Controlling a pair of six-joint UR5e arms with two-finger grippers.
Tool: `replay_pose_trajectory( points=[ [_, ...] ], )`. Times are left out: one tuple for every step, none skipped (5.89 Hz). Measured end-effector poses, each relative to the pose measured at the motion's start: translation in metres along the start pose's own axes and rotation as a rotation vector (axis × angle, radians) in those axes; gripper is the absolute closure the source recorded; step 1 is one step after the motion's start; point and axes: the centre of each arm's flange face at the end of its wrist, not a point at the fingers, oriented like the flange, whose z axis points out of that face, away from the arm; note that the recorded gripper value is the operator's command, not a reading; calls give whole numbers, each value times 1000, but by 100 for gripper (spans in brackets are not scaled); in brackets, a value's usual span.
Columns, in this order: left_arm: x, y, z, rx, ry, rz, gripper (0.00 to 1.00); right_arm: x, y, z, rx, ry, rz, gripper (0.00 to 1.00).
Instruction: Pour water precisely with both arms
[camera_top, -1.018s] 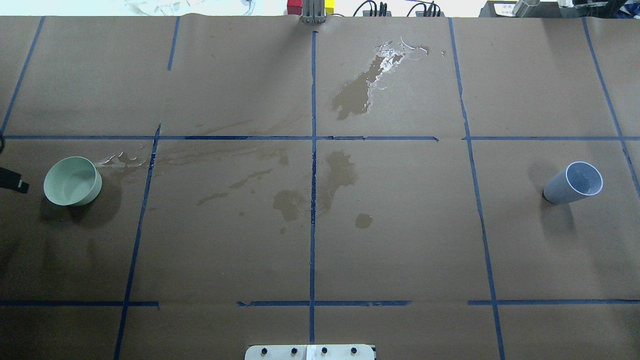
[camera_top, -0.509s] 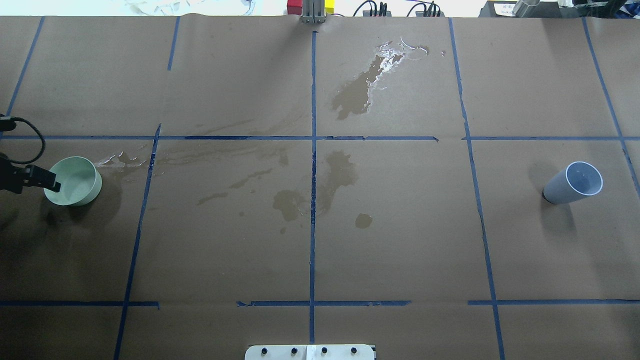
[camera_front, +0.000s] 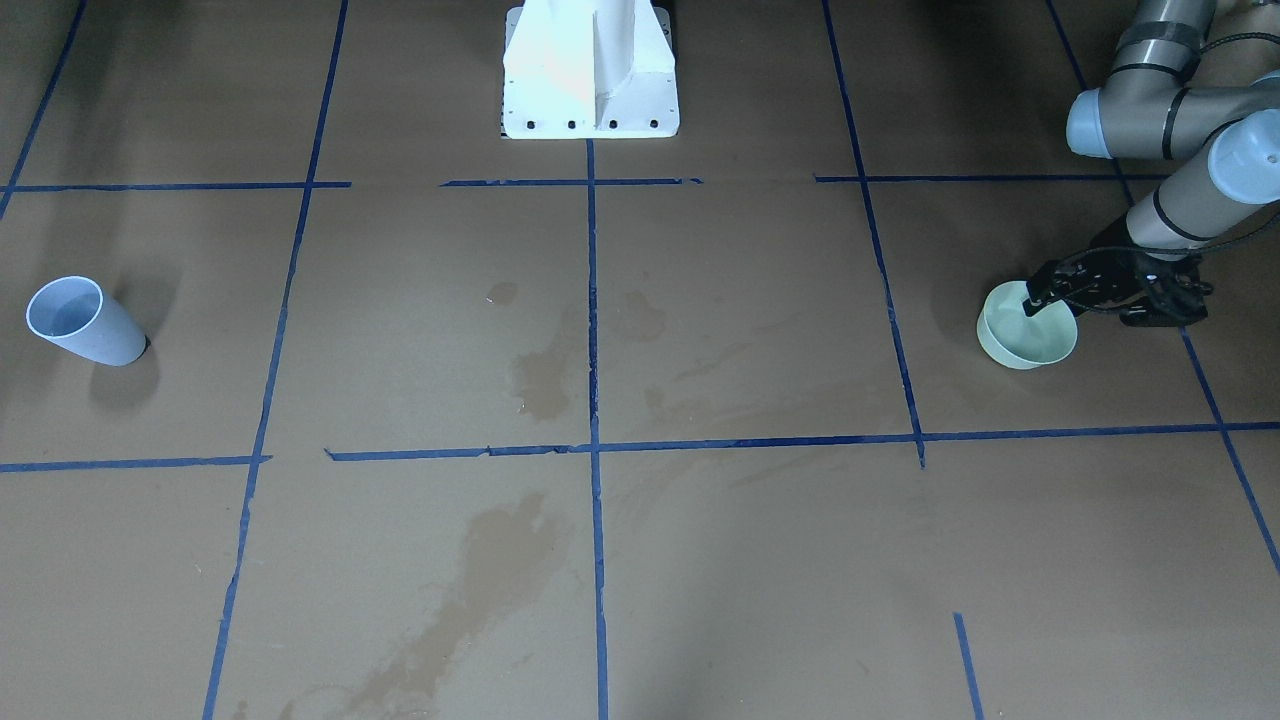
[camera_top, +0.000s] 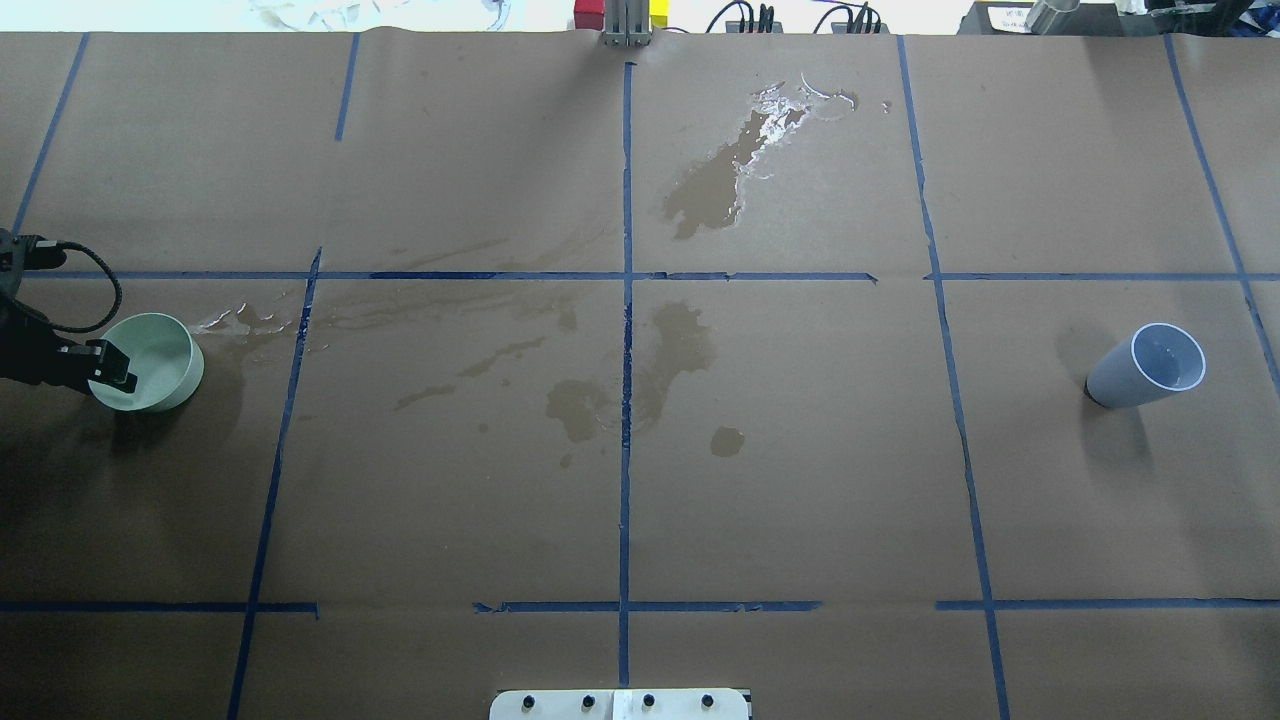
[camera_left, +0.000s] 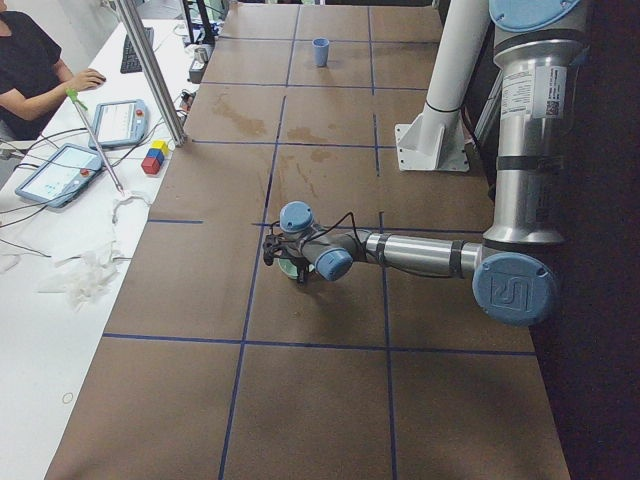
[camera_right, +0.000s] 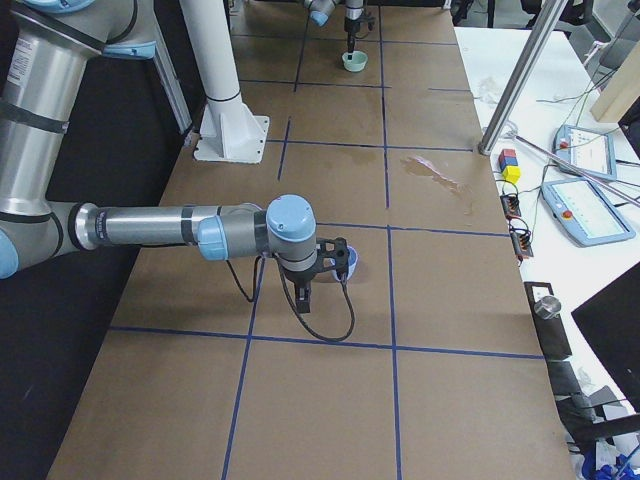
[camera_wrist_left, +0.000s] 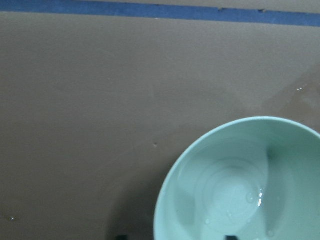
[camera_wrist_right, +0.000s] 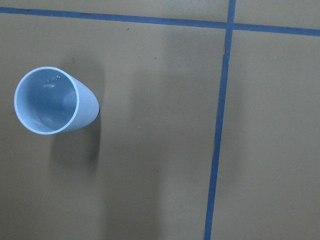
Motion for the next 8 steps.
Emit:
replay_pose_trajectory(
  points=[
    [21, -11, -6, 15, 24, -28, 100, -1, 1, 0, -1, -8, 1, 0],
    [75, -27, -15, 33, 78, -81, 100, -1, 2, 0, -2, -14, 2, 0],
    [155, -29, -17, 22, 147, -110, 100, -1, 2, 1, -3, -15, 2, 0],
    [236, -20, -14, -10, 210, -123, 100, -1, 2, 1, -3, -16, 0, 0],
    [310, -8, -15, -41, 262, -127, 100, -1, 2, 1, -3, -16, -4, 0],
    [380, 8, -12, -55, 281, -111, 100, -1, 2, 1, -3, -16, -4, 0],
    [446, 29, -5, -45, 260, -94, 100, -1, 2, 0, 1, -16, -6, 0],
    [494, 50, 7, -24, 225, -79, 100, -3, 1, -1, 16, -17, -21, 0]
  ],
)
